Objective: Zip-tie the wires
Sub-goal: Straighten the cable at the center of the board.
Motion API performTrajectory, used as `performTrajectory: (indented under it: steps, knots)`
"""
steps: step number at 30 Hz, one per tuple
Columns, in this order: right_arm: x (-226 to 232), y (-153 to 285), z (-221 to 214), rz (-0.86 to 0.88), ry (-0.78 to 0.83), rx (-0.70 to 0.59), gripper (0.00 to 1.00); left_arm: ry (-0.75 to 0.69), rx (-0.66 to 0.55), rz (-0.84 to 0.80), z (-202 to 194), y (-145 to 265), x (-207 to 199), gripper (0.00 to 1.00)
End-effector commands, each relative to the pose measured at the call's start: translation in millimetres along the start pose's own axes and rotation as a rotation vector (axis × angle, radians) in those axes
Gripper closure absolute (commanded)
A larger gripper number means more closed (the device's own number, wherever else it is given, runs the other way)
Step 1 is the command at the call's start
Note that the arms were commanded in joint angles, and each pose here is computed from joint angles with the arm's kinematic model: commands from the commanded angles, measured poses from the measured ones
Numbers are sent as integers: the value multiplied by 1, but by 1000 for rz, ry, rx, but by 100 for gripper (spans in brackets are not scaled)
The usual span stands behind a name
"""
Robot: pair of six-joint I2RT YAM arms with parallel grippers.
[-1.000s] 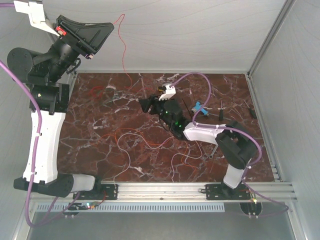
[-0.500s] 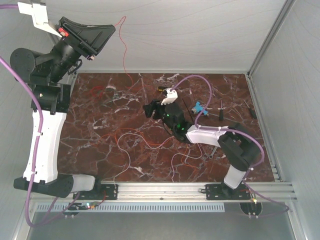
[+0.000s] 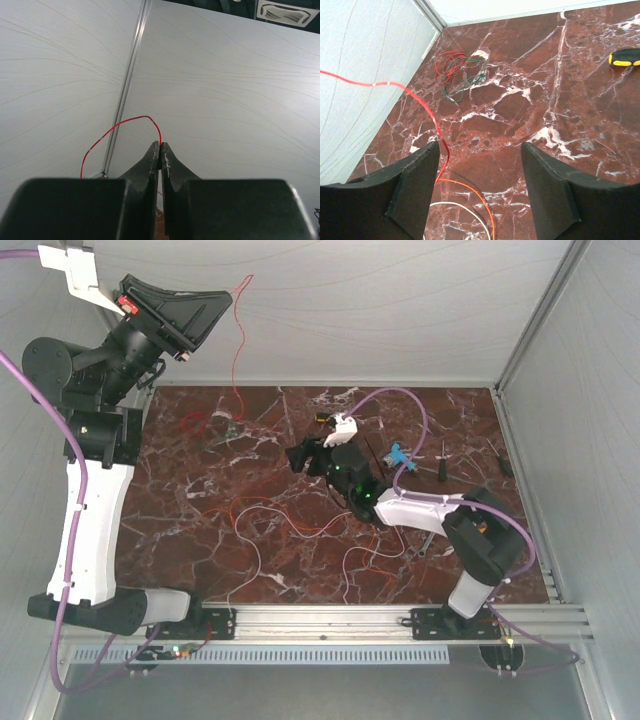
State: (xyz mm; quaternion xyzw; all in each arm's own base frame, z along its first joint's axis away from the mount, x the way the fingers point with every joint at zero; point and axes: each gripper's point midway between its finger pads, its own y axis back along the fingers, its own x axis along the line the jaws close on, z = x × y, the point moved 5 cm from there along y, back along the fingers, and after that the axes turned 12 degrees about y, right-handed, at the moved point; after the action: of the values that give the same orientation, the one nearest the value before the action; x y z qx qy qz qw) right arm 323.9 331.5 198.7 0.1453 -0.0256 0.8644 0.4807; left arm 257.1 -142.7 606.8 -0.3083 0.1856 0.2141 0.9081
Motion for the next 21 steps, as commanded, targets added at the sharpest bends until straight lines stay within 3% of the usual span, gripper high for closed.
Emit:
performTrajectory:
  steps: [1, 7, 9, 12, 13, 17, 21]
  knots:
    - [14, -18, 11, 46, -42, -39, 35, -38, -14, -67, 6, 2, -22, 100]
    - [29, -40, 13, 99, -70, -44, 36, -44, -13, -67, 6, 3, -24, 100]
    - [32, -46, 11, 110, -76, -36, 43, -48, -14, -67, 7, 3, -24, 100]
    - [32, -49, 3, 118, -76, -18, 91, -56, -14, -66, 7, 4, -25, 100]
    - [31, -48, 0, 115, -75, -13, 100, -60, -12, -62, 7, 4, -24, 100]
    - [17, -26, 2, 75, -29, 3, 100, -84, -8, 9, -1, 12, -13, 100]
    - [-5, 15, 10, 6, 92, 113, 100, -95, -9, 250, -21, 36, 24, 100]
